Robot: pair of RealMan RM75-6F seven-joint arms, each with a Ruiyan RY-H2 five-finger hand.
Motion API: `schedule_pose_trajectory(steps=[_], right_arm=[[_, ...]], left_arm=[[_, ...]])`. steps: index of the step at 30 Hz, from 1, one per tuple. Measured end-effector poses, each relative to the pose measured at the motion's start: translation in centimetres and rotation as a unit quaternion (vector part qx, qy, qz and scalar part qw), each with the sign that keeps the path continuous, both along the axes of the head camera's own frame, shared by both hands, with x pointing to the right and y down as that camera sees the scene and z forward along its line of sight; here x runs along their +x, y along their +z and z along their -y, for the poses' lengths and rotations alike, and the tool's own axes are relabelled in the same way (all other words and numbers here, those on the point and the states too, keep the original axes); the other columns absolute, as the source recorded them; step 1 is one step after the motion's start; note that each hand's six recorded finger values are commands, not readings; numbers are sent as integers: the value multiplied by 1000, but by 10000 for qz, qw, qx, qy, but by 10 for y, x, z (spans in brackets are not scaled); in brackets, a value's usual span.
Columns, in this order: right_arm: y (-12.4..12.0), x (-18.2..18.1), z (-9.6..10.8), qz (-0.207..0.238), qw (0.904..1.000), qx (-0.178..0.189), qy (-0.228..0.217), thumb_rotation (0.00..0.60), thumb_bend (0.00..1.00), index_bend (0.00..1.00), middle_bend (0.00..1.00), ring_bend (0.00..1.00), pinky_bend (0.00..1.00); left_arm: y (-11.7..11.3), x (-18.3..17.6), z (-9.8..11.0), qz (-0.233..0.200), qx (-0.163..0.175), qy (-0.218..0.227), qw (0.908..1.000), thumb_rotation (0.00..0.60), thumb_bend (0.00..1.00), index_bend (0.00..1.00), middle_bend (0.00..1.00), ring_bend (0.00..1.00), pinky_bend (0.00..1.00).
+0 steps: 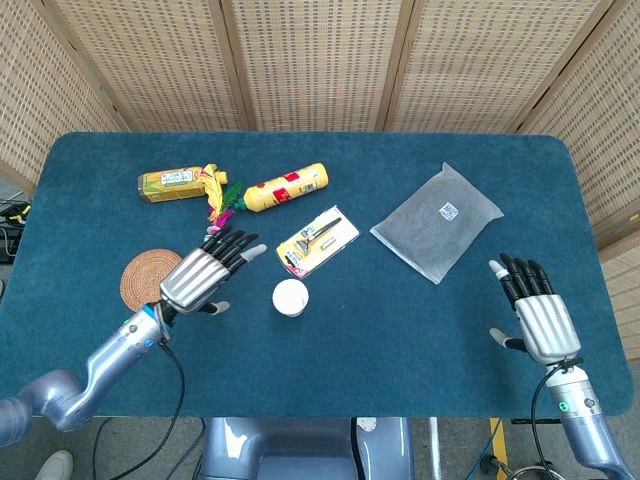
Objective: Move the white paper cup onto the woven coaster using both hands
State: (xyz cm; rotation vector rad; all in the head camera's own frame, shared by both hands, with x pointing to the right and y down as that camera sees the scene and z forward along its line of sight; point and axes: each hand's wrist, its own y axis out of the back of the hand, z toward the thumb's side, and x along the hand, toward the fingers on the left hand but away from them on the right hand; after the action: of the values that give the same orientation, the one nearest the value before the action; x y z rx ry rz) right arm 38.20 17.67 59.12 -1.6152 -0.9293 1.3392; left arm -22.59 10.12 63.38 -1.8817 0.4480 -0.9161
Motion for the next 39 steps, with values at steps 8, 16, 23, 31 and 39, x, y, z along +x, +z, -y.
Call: schedule_pose_trajectory(steps=[8,16,23,31,39], right_arm=[[-9,10,7,-20,9996,129,256,600,0,51,0,0,0],[-7,13,8,-53,9995,124,289,600,0,51,0,0,0],[-10,11,7,-32,9995,155,258,600,0,51,0,0,0],[-10,11,7,-51,9995,177,267,600,0,51,0,0,0],[-10,10,6,-70,9995,171,248,600,0,51,0,0,0]], left_arm=[[24,58,-3,239,-308,614,9974,600,0,0,0,5,68],[38,86,-7,473,-386,916,9939,600,0,0,18,98,153],[51,100,-14,574,-457,1004,9922,600,0,127,261,321,281],[55,107,-15,507,-474,912,9934,600,0,371,483,512,441],[47,92,1,589,-322,713,9952,600,0,375,479,505,448]])
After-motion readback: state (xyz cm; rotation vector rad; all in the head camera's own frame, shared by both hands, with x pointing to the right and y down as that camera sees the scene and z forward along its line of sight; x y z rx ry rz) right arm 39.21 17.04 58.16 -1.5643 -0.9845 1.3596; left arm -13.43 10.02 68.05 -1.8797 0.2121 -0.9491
